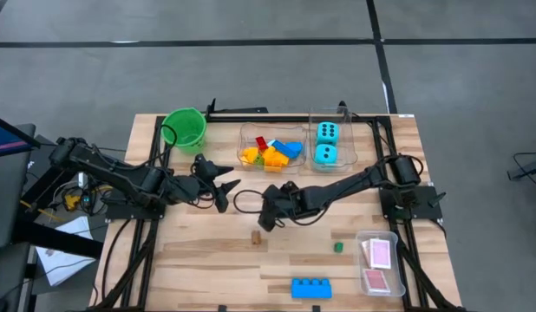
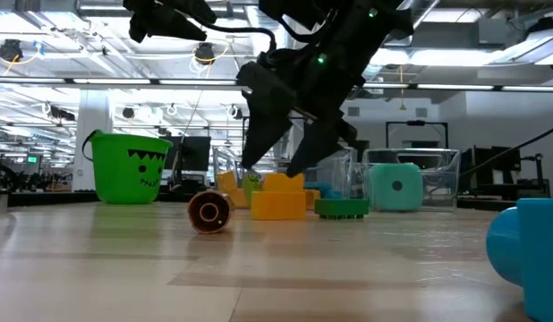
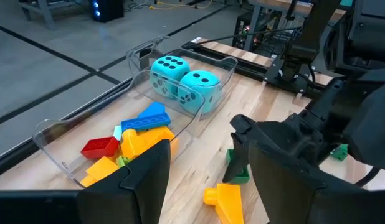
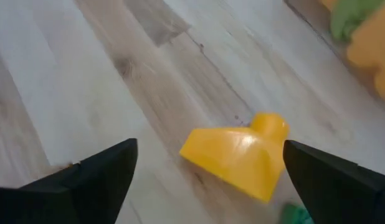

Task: Pick & Place Toys
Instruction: Put the yellow gamepiece into the left transparent bin

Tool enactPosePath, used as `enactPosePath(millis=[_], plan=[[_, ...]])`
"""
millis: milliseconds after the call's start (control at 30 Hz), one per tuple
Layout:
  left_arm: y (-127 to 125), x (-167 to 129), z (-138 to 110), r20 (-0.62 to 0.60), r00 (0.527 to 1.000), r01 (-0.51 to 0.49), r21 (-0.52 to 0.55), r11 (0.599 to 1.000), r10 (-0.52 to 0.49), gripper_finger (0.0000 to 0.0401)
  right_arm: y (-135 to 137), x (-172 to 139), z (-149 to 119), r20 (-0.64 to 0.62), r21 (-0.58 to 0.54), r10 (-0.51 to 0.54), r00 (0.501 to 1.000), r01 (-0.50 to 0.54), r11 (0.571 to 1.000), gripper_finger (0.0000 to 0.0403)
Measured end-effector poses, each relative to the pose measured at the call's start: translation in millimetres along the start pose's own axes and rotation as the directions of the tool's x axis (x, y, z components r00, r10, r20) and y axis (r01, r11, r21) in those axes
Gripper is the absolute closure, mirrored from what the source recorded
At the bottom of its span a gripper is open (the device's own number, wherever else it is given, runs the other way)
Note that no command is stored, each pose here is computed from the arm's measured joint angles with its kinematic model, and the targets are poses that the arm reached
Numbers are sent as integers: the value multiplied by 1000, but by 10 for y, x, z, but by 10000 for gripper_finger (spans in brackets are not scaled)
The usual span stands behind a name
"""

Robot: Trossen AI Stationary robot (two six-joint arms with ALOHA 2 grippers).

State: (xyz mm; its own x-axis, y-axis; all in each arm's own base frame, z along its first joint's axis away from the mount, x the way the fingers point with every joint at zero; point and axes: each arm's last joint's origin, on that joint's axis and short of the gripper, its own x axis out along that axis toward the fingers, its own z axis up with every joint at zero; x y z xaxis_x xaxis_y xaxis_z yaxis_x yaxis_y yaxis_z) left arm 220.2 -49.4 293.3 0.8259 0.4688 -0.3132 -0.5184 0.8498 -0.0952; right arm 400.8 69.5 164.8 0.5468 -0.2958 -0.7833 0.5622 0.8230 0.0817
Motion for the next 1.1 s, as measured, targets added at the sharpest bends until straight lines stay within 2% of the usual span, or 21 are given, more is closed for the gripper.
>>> enactPosePath(millis=[67,133,233,400,500,700,800,933,1100], plan=[[0,0,0,0,1000,0,0,1000,0,188,3,1,-1,-8,-115,10,1000,-11,993,16],[0,0,0,0,1000,0,2,1000,0,188,-2,-3,-26,-35,-261,10,999,-18,965,18],[0,0,0,0,1000,0,4,1000,0,188,-3,-24,-95,-75,-443,-17,997,-19,896,18],[0,0,0,-1,1000,1,4,1000,-1,188,-9,-25,-101,-80,-635,-25,996,-32,772,18],[0,0,-1,-1,1000,1,4,1000,-1,188,-65,7,-50,-77,-680,-33,997,-28,732,18],[-1,0,-1,-2,1000,3,4,1000,-3,188,-230,92,58,-133,-717,-15,991,-86,692,18],[-1,0,1,-1,1000,3,4,1000,-3,188,-333,142,127,-171,-713,14,985,-134,688,18],[-1,0,1,-1,1000,2,4,1000,-2,188,-451,197,216,-179,-714,27,984,-148,684,18],[-1,0,1,-1,1000,2,4,1000,-2,188,-525,239,292,-208,-705,112,972,-228,672,18]])
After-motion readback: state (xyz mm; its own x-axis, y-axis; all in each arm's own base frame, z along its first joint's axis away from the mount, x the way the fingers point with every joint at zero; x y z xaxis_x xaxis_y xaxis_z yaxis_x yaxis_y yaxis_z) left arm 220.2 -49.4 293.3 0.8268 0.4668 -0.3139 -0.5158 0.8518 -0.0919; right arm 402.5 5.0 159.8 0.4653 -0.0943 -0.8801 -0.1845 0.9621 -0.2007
